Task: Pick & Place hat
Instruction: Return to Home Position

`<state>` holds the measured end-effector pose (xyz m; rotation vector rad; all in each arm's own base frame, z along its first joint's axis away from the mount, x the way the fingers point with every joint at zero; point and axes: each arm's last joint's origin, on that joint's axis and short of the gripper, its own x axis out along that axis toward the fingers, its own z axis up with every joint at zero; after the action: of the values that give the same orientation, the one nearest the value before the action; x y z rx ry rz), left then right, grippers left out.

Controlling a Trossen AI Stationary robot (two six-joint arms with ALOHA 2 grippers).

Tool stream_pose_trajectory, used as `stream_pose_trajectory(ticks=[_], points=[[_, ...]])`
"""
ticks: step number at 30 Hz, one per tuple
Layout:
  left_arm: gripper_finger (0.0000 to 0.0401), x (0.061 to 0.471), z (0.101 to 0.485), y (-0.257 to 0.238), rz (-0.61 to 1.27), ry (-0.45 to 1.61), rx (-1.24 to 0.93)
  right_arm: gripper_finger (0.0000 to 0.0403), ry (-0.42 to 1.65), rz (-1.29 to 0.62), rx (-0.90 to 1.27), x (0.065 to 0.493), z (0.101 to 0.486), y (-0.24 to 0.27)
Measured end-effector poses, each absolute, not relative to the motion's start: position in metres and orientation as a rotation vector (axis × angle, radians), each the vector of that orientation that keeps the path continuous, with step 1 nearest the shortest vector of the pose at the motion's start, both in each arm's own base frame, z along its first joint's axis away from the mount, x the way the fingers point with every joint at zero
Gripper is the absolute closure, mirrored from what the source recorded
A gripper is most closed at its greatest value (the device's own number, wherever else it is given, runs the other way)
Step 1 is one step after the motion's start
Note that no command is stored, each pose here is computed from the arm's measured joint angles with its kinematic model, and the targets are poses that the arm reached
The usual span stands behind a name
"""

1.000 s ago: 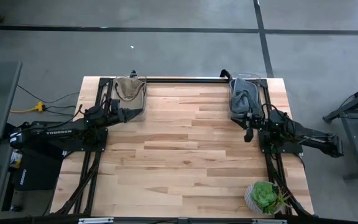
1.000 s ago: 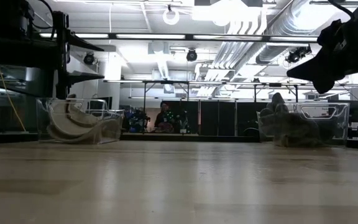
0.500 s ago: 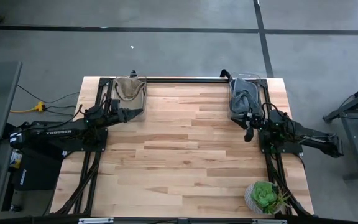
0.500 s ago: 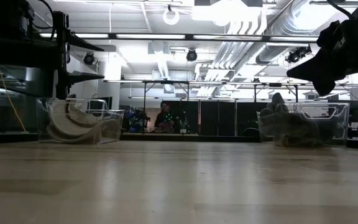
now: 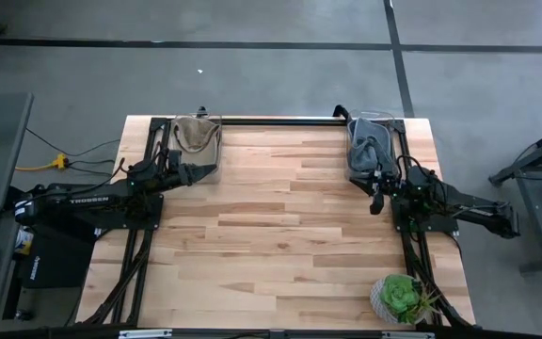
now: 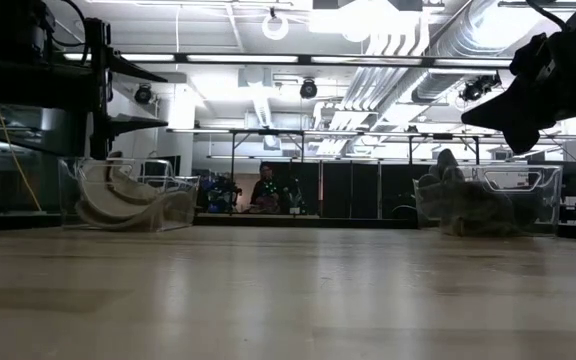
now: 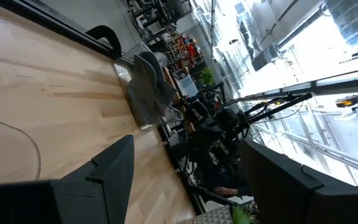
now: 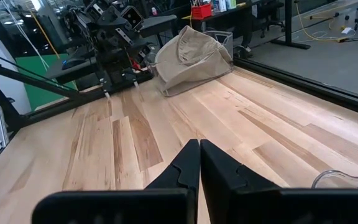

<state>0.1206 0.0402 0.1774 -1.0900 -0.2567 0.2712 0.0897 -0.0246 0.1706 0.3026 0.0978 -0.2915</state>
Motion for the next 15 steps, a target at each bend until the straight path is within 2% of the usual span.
stream_pose_trajectory(ticks=[15], points=[[0.0149,0.1206,0.1774,0.0402,0.271,-0.257,-1.09,0.0394,0.098,-0.291,0.303,0.0897,0.1706,-0.0246]])
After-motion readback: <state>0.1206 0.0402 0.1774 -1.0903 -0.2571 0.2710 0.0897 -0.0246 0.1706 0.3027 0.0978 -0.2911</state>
